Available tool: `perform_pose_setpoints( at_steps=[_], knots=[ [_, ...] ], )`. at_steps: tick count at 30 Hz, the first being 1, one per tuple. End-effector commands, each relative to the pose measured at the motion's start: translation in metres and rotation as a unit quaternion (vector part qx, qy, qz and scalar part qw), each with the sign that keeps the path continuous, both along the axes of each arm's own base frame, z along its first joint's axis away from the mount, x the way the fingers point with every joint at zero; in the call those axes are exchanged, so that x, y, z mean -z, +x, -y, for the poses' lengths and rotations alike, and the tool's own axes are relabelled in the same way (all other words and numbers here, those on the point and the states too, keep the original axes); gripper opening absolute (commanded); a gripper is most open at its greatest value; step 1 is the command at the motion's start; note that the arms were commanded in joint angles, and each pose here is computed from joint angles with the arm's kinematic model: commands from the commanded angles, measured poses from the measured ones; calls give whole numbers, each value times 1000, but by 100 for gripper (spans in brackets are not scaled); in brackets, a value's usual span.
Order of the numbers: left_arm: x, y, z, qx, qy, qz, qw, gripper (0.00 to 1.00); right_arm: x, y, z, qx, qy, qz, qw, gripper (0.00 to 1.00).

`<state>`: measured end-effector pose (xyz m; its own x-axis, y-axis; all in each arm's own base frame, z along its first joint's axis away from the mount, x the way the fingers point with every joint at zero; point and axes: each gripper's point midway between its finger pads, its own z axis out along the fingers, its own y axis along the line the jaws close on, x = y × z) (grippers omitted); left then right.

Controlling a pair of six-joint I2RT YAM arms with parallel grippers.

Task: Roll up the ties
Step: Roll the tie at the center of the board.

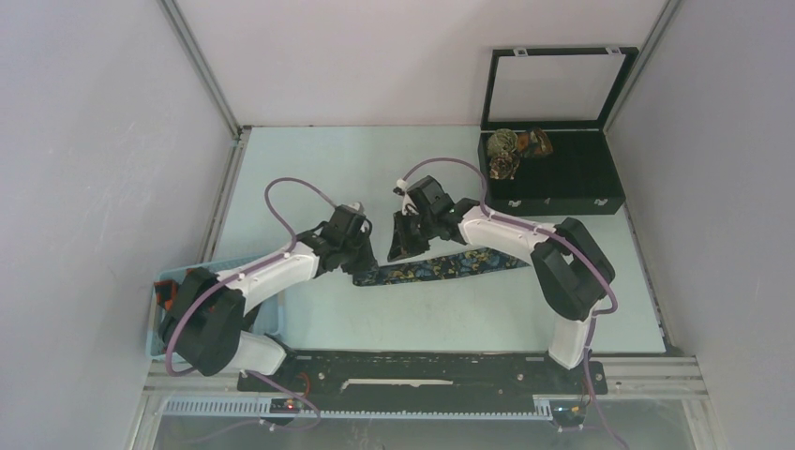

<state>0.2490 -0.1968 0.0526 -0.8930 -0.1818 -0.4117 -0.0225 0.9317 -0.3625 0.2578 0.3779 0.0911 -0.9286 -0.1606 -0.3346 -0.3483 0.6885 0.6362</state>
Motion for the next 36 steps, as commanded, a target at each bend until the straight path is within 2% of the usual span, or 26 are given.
perform_pose_setpoints(
  at_steps=[1,6,15,21,26,32,36],
  knots=[
    [-5,6,17,14,-37,20,999,27,-8,3,11,2,-9,19,1000,9],
    [-7,5,22,21,-53,29,998,40,-5,2,9,1,-7,14,1000,10],
    [-11,2,26,35,-75,43,996,47,-5,3,6,4,-3,11,1000,13],
    [-18,0,27,40,-92,63,993,55,-1,1,3,2,-5,9,1000,23],
    [-25,0,29,45,-107,83,990,55,2,-2,-1,-3,-6,10,1000,34],
    [-24,-1,26,40,-109,91,989,45,9,-3,-7,-2,-4,4,1000,36],
    [-26,0,25,39,-116,107,987,44,16,-3,-10,-1,-5,-2,1000,35]
  ],
)
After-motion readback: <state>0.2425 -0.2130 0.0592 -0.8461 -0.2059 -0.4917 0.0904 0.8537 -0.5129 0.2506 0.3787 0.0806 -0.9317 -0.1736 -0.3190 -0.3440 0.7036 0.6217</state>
